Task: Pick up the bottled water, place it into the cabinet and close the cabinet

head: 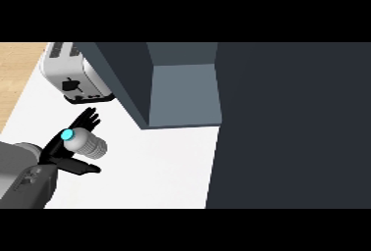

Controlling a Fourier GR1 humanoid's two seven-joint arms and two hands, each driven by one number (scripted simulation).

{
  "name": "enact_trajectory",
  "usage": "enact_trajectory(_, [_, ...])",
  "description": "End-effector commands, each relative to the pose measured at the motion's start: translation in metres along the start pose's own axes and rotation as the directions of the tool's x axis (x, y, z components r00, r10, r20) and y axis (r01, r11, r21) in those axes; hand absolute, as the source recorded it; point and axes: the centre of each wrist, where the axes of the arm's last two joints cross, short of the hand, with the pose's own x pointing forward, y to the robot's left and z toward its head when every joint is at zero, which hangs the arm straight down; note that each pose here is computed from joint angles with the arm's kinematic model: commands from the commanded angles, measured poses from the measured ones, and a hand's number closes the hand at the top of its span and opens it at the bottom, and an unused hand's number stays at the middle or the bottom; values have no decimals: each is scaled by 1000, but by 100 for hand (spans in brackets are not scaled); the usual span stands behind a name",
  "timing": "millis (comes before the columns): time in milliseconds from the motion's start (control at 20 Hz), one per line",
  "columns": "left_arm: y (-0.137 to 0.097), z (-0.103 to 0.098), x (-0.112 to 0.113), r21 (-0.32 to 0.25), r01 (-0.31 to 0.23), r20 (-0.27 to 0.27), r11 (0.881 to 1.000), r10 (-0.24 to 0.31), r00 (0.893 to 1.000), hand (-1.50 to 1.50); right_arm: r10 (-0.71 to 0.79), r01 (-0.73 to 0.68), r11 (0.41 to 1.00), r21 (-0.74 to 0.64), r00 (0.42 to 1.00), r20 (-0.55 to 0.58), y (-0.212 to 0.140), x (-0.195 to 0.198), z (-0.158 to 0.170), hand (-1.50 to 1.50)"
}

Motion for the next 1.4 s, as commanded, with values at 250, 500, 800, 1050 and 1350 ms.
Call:
enact_trajectory(250, [-14, -22, 2, -192, -153, 105, 969, 175, 979, 150, 42, -42, 999, -18, 999, 24, -4, 17, 11, -150])
enact_trajectory(500, [-30, -29, 2, -248, 75, 249, 966, -11, 968, 150, 26, -26, 1000, -6, 1000, 9, -1, 18, 13, -150])
enact_trajectory(800, [-40, -29, -5, -133, 140, 346, 981, -87, 934, 150, 51, -51, 998, -49, 999, 7, -6, 28, 20, -150])
enact_trajectory(1050, [-119, -46, -37, 282, 83, 331, 956, -179, 926, 150, 33, -33, 996, -78, 999, 2, -8, 12, 14, -150])
enact_trajectory(1350, [-161, -55, -26, 253, -14, 385, 967, -87, 919, 150, 41, -42, 998, -40, 999, -19, 4, -6, 18, -150])
